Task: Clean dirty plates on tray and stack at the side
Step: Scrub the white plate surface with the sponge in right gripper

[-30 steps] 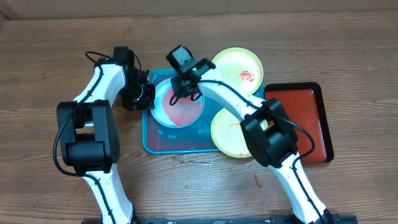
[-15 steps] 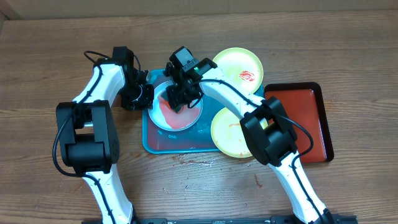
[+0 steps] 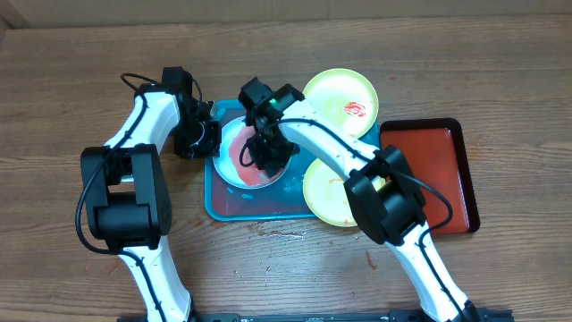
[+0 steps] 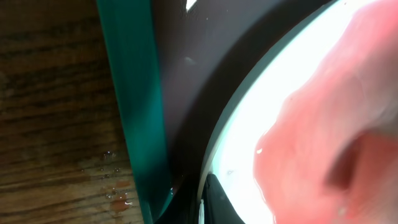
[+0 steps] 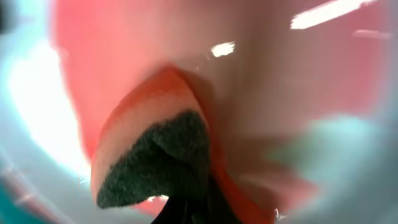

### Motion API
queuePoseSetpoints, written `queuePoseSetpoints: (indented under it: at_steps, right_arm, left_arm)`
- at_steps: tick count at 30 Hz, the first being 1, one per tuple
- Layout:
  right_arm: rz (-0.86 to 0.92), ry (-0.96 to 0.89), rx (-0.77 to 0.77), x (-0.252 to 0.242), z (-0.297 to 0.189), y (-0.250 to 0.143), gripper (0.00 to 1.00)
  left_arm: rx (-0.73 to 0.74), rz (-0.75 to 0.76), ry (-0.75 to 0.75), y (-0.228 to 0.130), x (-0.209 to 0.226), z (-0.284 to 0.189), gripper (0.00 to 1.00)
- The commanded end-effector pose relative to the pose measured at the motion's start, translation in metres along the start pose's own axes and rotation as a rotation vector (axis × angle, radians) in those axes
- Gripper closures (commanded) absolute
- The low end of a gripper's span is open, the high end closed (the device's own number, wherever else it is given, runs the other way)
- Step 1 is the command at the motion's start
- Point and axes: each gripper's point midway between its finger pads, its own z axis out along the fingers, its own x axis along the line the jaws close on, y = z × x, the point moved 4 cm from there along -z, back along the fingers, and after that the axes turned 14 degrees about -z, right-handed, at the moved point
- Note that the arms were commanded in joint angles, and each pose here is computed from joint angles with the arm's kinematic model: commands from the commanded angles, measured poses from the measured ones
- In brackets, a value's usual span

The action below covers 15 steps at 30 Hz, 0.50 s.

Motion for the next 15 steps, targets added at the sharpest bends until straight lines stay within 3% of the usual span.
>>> queuePoseSetpoints:
  at_steps: [1,7,11,15]
  right_arm:
    - [0.145,-0.418,-0.027,-0.065,-0.01,-0.002,0.96]
    - [0.168,-0.412,-0.154,-0.065,-0.011,0.022,0.96]
    - [0.141,-0.086,-0.278,-0.025,0.0,0.055,0.96]
    - [0.103,0.115,-0.315,0.001,0.007,0.066,0.96]
  left_arm:
    - [0.023,-0.02,0.108,-0.004,0.023,0.015,0.96]
    - [0.018,-0.018,0.104,-0.003,0.022,0.015,0.96]
    - [0.019,-0.018,0.104,-0.003,0.022,0.015,0.96]
    - [0.019,-0.018,0.104,-0.003,0.022,0.015,0.96]
